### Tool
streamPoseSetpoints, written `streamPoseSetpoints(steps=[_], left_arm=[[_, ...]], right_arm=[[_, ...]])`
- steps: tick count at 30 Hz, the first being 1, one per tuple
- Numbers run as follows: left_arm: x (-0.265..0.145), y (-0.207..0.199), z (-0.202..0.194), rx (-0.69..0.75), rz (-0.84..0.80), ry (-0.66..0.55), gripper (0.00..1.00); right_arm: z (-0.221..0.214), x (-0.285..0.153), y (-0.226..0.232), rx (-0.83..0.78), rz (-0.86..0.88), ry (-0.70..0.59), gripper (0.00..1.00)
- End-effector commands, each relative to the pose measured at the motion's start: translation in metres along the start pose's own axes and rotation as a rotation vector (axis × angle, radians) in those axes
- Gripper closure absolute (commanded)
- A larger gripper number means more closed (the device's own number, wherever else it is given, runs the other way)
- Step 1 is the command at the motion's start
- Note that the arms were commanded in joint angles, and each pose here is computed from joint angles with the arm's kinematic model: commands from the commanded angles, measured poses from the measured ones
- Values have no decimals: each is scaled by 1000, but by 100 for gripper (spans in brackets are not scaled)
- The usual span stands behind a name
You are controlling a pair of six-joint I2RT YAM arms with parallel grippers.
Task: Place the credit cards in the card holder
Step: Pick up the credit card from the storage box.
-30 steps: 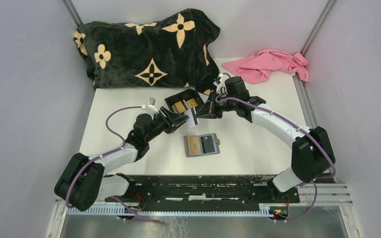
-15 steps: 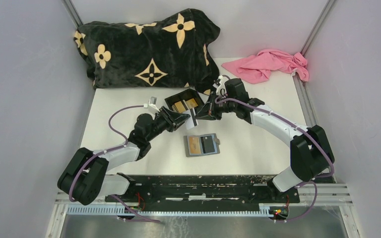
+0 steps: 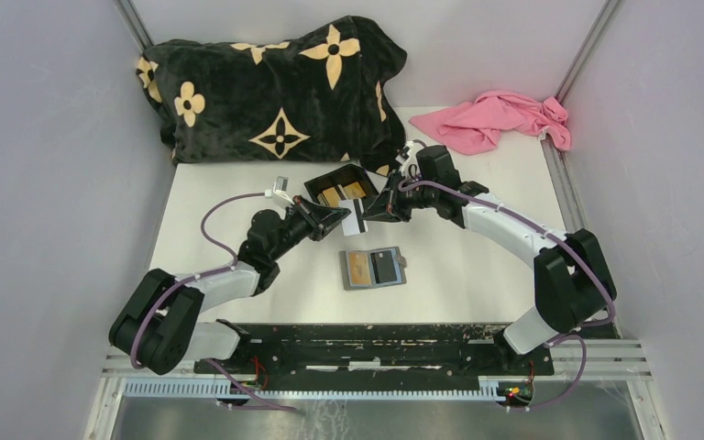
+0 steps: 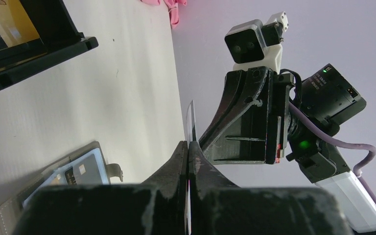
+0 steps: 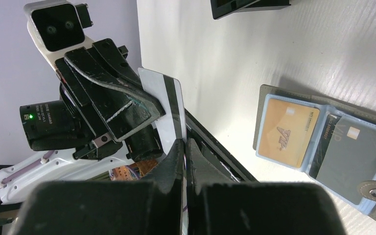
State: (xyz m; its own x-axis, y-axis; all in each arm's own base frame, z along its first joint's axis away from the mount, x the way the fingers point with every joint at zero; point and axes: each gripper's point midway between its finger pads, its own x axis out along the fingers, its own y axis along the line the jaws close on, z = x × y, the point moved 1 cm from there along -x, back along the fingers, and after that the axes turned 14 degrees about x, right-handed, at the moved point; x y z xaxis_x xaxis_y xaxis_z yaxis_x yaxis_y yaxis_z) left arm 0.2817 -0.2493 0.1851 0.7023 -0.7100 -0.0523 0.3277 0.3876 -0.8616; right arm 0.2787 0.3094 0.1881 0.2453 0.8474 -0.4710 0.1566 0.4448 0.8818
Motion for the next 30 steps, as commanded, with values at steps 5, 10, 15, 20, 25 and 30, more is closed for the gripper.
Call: streamPoseSetpoints(steps=[5,10,15,20,25,30], left_arm=[[1,-20,-6,-10,-95,41,97],[3,-22,-5,-20,-108,41,97],[6,-26,-4,-47,-135,38,97],[7,-26,-4,-62,-144,39,97],[9,-30,-8,-67,-154,48,97],[9,-31,-12,-84,-151,49,97]], right_arm=[[-2,5,26,-38,93,39,94],[-2,8,25,-27,99,48,90],[-2,11,24,-19,107,57,87],[-1,13,24,-3,123,60,85],[-1,16,25,11,150,62,83],[2,18,25,15,166,50,81]])
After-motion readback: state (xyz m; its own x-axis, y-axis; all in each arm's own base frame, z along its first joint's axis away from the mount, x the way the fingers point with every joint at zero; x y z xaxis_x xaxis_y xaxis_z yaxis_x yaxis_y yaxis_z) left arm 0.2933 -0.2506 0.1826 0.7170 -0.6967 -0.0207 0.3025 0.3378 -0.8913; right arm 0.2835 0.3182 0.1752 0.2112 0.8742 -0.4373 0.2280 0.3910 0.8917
